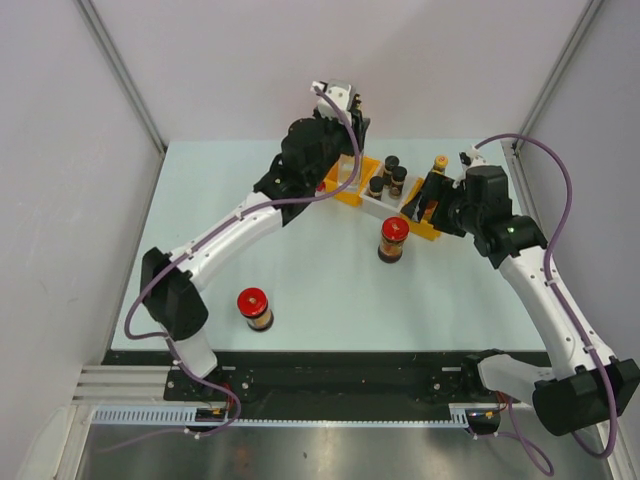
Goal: Organize the condiment bottles
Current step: Place the bottle in the storage box, then pick up the bottle from the corner of the board.
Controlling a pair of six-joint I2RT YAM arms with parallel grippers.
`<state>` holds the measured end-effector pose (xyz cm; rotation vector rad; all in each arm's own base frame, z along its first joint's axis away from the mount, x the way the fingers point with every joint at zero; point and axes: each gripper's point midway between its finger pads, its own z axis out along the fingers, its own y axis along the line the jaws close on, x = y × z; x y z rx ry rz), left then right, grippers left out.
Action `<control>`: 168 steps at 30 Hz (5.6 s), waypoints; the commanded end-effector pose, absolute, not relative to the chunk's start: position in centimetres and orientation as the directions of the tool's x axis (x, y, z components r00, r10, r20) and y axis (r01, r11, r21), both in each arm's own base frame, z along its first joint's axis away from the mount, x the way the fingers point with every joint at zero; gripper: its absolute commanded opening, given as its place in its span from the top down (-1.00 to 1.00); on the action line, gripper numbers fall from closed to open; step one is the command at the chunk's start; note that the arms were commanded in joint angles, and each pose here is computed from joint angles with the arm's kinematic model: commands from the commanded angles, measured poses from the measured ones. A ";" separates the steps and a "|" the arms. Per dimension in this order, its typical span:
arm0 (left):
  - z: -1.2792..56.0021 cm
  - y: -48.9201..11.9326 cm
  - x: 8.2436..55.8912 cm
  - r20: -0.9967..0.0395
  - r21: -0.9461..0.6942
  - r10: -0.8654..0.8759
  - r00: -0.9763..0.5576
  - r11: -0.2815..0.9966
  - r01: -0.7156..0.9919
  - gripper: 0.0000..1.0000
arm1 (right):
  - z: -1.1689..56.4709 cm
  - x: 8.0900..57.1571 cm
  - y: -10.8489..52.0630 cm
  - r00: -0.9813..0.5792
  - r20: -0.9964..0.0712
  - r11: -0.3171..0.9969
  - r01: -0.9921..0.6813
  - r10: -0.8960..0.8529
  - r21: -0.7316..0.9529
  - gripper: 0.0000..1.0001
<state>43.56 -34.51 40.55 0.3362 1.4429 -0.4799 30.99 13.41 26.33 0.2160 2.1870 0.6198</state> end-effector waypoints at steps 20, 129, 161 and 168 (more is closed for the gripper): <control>44.5 -33.8 55.3 -0.903 -0.206 -0.373 0.213 0.812 0.546 1.00 | 25.0 33.8 13.5 -0.653 -0.671 0.858 -0.064 0.351 0.510 -0.82; 13.2 -12.9 18.2 -0.594 -0.260 -0.133 -0.793 0.965 0.033 -0.95 | 20.7 28.4 13.2 -0.683 -0.649 0.890 0.004 0.335 0.456 -0.99; 10.1 -13.5 13.5 -0.468 -0.259 -0.173 -0.867 0.965 -0.053 -0.33 | 19.9 28.0 13.1 -0.691 -0.640 0.893 0.018 0.336 0.449 -0.99; 10.7 -13.7 14.6 -0.509 -0.243 -0.156 -0.847 0.969 -0.032 0.36 | 19.9 28.0 13.0 -0.687 -0.643 0.893 0.017 0.337 0.450 -1.00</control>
